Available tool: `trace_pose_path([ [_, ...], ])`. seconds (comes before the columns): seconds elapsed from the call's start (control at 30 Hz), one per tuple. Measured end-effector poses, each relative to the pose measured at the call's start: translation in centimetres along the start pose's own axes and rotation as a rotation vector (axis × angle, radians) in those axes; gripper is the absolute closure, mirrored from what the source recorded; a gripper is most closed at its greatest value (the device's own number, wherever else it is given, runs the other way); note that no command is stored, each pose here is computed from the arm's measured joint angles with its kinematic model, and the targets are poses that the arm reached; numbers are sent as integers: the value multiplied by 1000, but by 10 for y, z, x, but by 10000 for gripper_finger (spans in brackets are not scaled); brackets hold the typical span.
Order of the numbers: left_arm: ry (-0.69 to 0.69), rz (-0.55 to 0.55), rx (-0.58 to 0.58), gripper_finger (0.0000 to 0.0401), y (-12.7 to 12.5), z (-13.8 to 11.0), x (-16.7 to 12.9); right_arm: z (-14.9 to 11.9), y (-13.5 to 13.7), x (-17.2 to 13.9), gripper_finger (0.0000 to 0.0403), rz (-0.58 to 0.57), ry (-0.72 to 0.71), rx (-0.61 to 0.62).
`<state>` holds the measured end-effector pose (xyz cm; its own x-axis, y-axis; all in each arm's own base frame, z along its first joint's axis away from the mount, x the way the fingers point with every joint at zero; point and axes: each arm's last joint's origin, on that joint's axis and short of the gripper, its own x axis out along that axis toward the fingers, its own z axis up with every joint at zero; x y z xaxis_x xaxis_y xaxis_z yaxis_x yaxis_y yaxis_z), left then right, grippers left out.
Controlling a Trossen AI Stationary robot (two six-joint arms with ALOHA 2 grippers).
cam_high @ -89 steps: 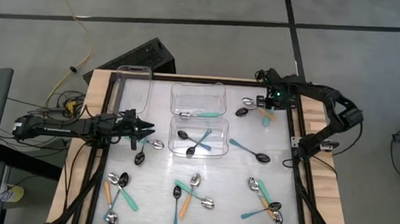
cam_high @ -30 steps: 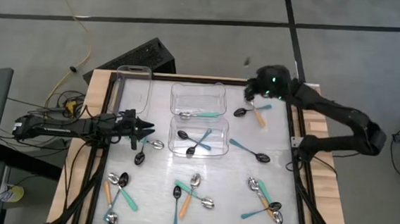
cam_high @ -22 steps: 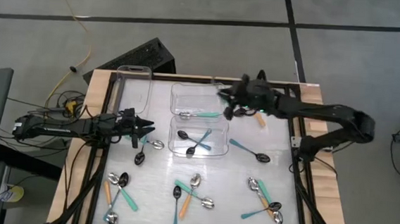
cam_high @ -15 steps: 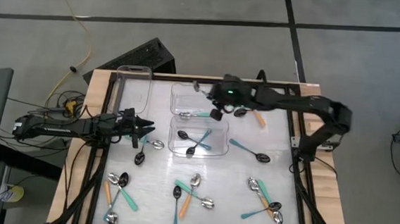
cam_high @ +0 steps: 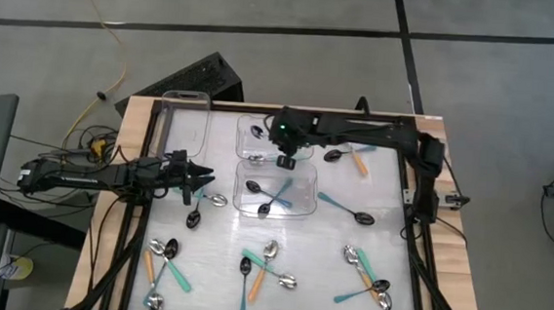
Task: Sort silverware by color (type)
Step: Put the green spoon into the top right transparent bin
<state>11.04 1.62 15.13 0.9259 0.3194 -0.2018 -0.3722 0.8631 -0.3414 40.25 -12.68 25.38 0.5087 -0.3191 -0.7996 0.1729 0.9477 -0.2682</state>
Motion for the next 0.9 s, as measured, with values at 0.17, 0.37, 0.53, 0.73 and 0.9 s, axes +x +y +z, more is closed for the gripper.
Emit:
trace_pose_path([
  [0.17,7,-28,-80,271,-1,0,0,5,-1,1,242,12,40,-58],
  [0.37,-51,-16,-77,271,-2,5,0,12,-5,-30,182,25,116,28],
  [0.53,-84,-69,-65,271,-5,9,-1,9,29,-89,179,-27,181,117],
  [0.73,-16,-292,-82,271,-22,22,-7,4,100,-175,193,-89,31,86],
  [0.9,148,-326,-39,271,-43,35,-20,-17,166,-221,199,-72,-144,128],
])
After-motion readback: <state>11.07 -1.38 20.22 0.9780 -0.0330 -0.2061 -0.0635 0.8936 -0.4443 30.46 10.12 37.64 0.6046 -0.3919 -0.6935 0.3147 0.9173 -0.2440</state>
